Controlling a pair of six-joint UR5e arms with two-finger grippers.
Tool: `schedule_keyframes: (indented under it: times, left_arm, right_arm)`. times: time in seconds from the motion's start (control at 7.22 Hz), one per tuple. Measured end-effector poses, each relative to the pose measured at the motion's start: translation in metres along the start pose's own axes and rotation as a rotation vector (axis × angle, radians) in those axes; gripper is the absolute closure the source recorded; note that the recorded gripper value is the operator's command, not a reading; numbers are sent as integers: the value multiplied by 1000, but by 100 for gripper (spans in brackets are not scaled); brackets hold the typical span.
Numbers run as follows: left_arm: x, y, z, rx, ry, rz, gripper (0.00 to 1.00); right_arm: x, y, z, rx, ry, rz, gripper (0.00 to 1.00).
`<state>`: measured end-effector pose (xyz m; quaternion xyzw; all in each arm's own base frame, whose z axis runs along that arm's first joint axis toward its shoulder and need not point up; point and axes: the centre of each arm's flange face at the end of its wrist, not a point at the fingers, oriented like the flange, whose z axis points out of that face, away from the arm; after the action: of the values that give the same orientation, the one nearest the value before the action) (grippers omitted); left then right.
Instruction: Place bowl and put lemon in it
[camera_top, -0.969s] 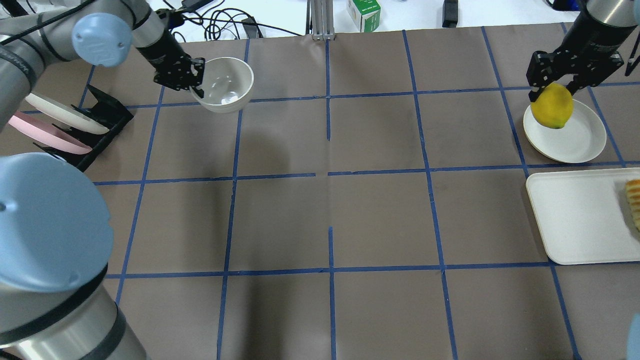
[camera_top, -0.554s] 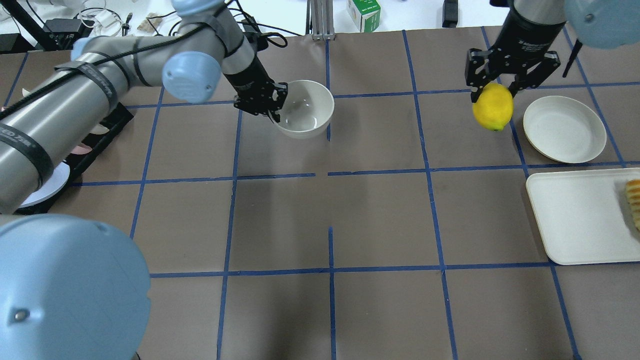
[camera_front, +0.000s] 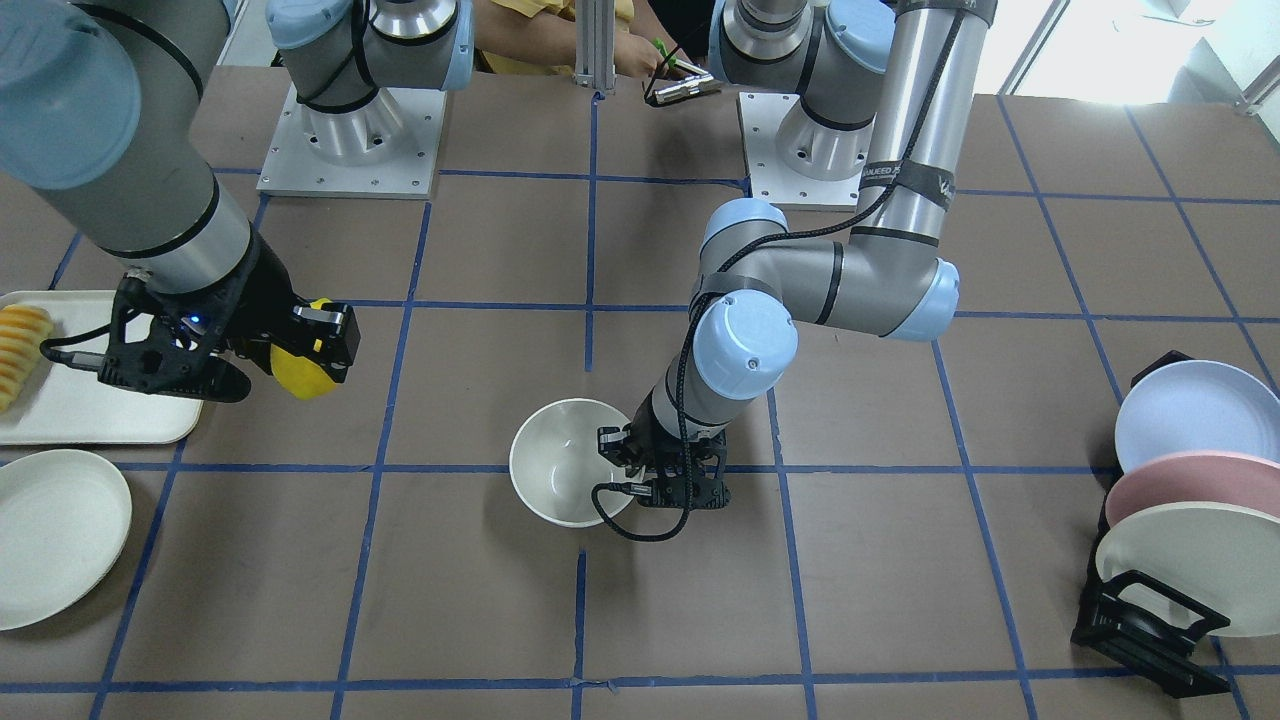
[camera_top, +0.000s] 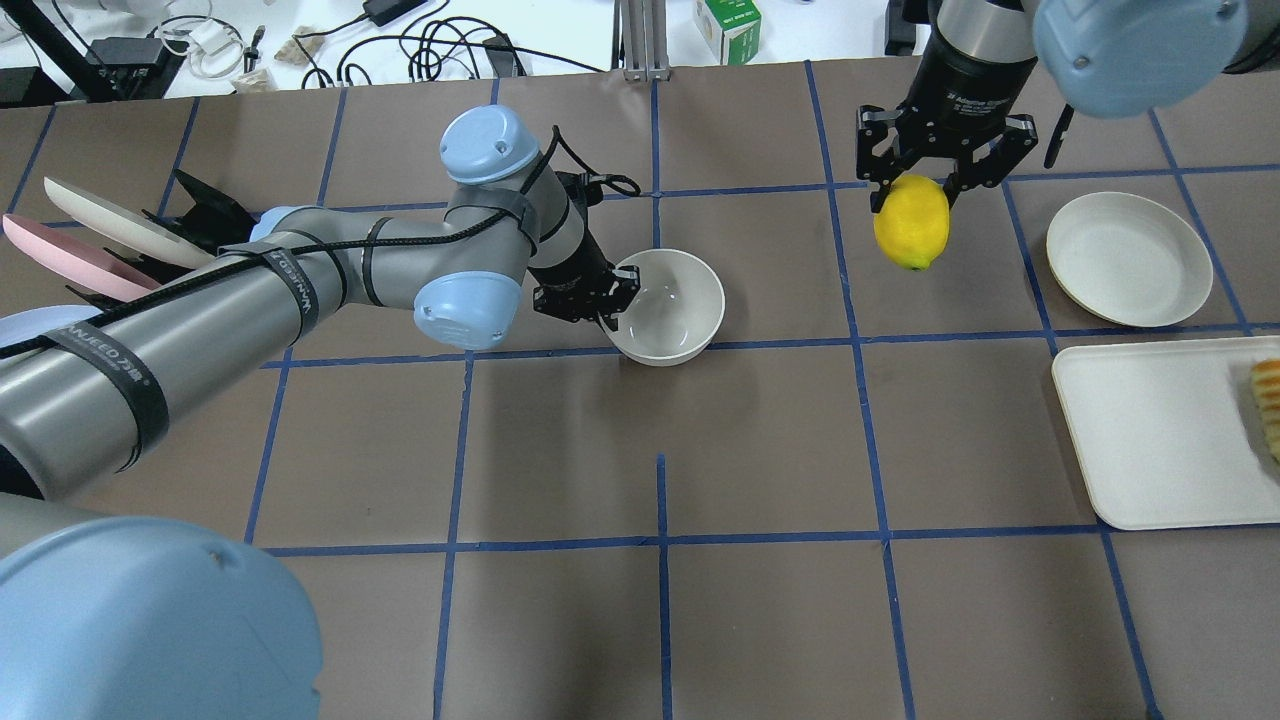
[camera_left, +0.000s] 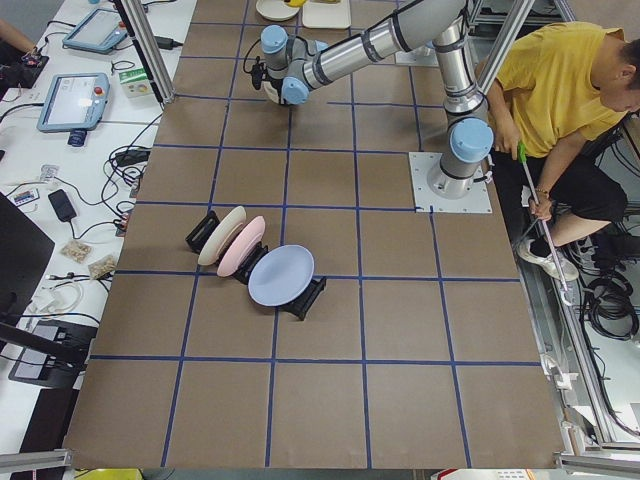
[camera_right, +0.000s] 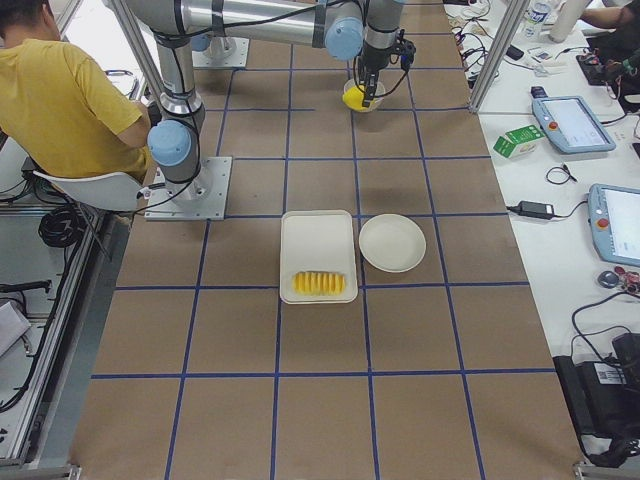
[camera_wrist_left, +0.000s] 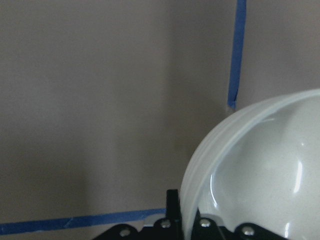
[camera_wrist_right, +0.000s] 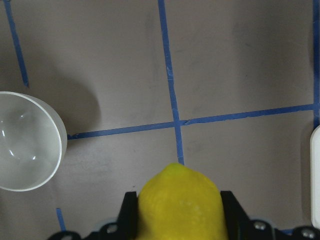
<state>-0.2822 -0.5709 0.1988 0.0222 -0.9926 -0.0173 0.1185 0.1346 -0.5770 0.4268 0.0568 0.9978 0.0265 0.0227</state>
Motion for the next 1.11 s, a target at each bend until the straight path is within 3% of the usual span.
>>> schedule_keyframes:
  times: [0.14, 0.42, 0.55, 0.83, 1.11]
  left_arm:
    - [6, 4, 3, 7, 1, 3, 3]
    - [8, 3, -12, 46, -11, 7, 0]
    - [-4, -6, -37, 70, -48, 10, 0]
    - [-36, -24, -128, 41, -115, 60, 0]
    - [-42, -10, -216, 30, -189, 93, 0]
  right_arm:
    - [-20, -6, 11, 15, -16, -6, 100]
    - [-80, -6, 38, 43, -27, 10, 100]
    - [-101, -7, 52, 49, -32, 22, 100]
    - [-132, -10, 85, 45, -32, 14, 100]
    - [-177, -8, 132, 49, -33, -20, 100]
